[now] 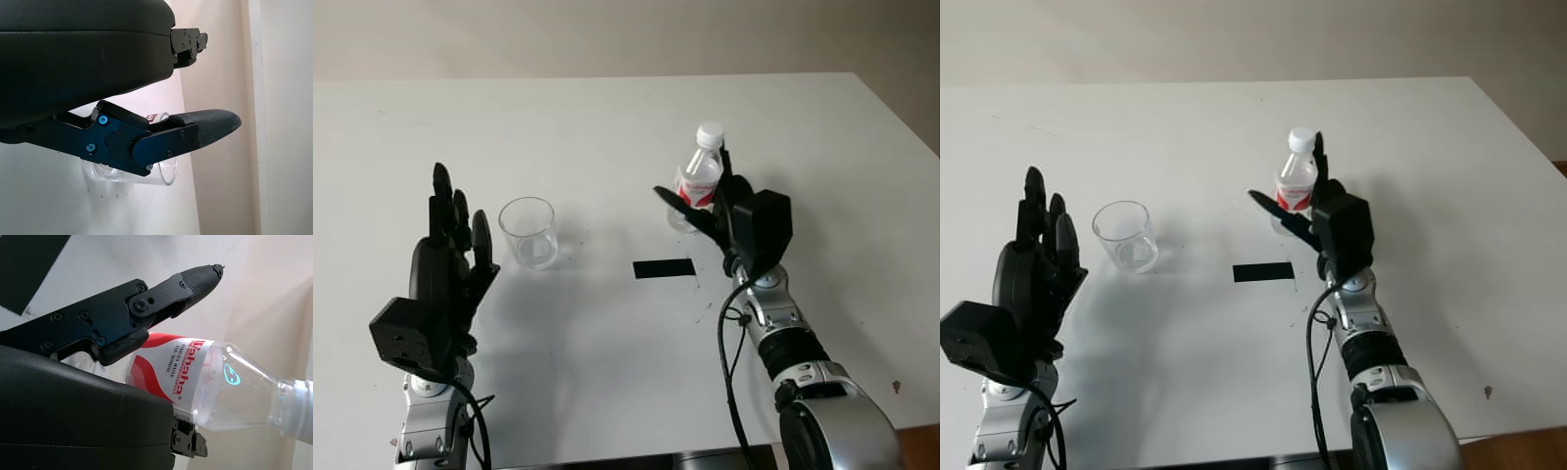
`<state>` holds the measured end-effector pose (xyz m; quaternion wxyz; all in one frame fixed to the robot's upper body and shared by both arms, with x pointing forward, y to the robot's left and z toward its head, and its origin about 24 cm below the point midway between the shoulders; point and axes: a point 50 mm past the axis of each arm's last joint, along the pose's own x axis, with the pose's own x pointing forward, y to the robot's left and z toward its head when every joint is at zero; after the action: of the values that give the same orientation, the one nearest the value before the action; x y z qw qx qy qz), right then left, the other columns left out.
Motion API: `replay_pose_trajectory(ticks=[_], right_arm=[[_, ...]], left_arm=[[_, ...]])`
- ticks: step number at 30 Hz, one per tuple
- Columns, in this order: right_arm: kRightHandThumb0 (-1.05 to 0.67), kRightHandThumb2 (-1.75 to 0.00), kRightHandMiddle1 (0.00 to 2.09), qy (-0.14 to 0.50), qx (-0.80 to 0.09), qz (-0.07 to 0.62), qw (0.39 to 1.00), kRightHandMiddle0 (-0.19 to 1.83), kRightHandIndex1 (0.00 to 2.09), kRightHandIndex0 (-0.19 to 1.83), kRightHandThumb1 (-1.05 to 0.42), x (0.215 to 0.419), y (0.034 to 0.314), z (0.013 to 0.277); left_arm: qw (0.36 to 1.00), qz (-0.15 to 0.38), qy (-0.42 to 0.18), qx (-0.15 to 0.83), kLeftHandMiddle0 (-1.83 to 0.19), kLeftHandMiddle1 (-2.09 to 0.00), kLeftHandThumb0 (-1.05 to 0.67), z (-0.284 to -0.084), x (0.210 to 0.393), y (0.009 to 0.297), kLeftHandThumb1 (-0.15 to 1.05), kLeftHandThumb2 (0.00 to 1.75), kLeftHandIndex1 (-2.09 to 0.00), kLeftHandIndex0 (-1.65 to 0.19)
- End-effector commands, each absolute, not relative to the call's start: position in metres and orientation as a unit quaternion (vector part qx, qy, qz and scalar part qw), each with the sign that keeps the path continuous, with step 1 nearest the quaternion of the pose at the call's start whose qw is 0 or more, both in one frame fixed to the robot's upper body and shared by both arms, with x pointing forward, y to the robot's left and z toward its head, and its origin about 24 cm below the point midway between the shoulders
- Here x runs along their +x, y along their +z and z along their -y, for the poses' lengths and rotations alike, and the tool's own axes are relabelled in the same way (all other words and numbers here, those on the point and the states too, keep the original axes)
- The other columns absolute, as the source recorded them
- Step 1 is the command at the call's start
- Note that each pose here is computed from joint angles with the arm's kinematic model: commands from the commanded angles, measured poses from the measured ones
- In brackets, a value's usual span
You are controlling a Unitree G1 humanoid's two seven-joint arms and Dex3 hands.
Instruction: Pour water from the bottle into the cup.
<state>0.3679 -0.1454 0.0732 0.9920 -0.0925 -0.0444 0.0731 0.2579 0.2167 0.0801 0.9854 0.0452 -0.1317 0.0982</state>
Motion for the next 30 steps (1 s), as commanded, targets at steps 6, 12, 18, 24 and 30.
replay_pose_trajectory(ticks=[6,12,18,24,30], right_arm=[[-0.48,-0.06,1.79,0.037,-0.141,0.065,0.987,0.10,1.81,0.10,-0.93,0.374,0.077,0.126],[-0.24,-0.11,2.09,0.037,-0.154,0.072,0.985,0.58,2.09,0.86,-1.04,0.377,0.078,0.118],[-0.21,-0.17,2.09,0.053,-0.161,0.072,0.983,0.84,2.09,1.11,-1.05,0.381,0.083,0.116],[-0.21,-0.16,2.09,0.074,-0.184,0.099,0.975,0.88,2.09,1.14,-1.05,0.386,0.098,0.111],[-0.15,-0.17,2.09,0.105,-0.259,0.176,0.944,0.81,2.09,0.91,-1.05,0.392,0.132,0.097]], left_arm=[[0.985,0.138,0.094,0.040,0.09,-0.05,-0.69,-0.215,0.257,0.082,1.05,0.67,0.00,0.12],[0.985,0.138,0.098,0.042,0.08,-0.06,-0.69,-0.215,0.257,0.082,1.05,0.67,0.00,0.11],[0.984,0.142,0.098,0.042,0.08,-0.06,-0.69,-0.213,0.259,0.082,1.05,0.67,0.00,0.11],[0.985,0.140,0.098,0.038,0.08,-0.05,-0.69,-0.212,0.259,0.083,1.05,0.67,0.00,0.11],[0.984,0.140,0.099,0.040,0.08,-0.06,-0.69,-0.212,0.260,0.083,1.05,0.69,0.00,0.10]])
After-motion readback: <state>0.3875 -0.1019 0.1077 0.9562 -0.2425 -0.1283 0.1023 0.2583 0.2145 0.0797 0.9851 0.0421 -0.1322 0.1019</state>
